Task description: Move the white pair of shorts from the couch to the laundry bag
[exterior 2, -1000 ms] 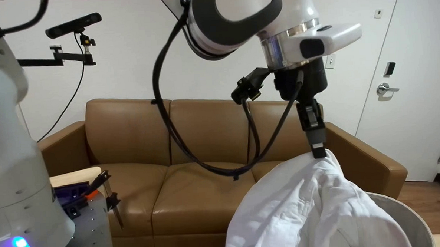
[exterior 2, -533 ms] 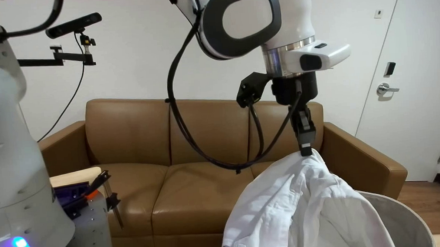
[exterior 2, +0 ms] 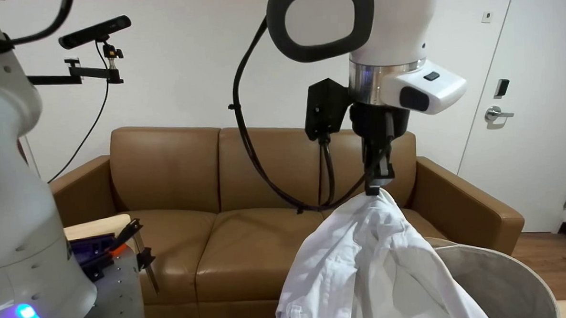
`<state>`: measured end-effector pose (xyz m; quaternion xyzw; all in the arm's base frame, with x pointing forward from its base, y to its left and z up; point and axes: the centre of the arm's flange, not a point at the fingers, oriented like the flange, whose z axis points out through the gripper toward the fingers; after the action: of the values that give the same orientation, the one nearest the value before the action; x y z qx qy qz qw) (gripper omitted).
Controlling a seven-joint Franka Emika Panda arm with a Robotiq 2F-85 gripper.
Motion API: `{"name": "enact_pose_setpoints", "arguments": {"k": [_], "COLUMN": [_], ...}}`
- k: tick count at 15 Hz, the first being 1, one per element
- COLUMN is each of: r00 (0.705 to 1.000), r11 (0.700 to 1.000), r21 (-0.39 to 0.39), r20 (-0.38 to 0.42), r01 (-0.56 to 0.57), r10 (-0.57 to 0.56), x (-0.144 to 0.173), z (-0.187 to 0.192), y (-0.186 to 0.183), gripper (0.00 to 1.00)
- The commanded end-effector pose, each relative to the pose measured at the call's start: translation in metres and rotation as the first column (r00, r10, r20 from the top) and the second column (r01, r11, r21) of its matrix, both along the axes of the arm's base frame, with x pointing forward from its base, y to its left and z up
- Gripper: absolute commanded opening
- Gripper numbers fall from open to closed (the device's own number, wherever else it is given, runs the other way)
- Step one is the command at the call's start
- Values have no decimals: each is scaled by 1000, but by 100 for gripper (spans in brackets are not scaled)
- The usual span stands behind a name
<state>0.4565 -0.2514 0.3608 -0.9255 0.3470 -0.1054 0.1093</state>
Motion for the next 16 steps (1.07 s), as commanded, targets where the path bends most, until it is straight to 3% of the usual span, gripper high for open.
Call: {"name": "enact_pose_setpoints", "arguments": {"k": [1, 4, 5, 6, 8, 12, 16], "r00": [1000, 996, 996, 995, 993, 986, 989], "r11": [1000, 996, 996, 996, 989, 946, 935], "r21": [0, 23, -44, -37, -133, -321, -352], "r20": [-1, -17, -42, -55, -108, -166, -147], "r01": [-3, -83, -80, -87, -64, -50, -49], "r10": [3, 83, 78, 85, 50, -4, -4], "x": [1, 6, 4, 2, -7, -27, -43], "z": [0, -9, -12, -15, -25, -57, -91], "y": [2, -6, -21, -35, -70, -127, -131], "gripper": [6, 6, 6, 6, 6, 7, 7]}}
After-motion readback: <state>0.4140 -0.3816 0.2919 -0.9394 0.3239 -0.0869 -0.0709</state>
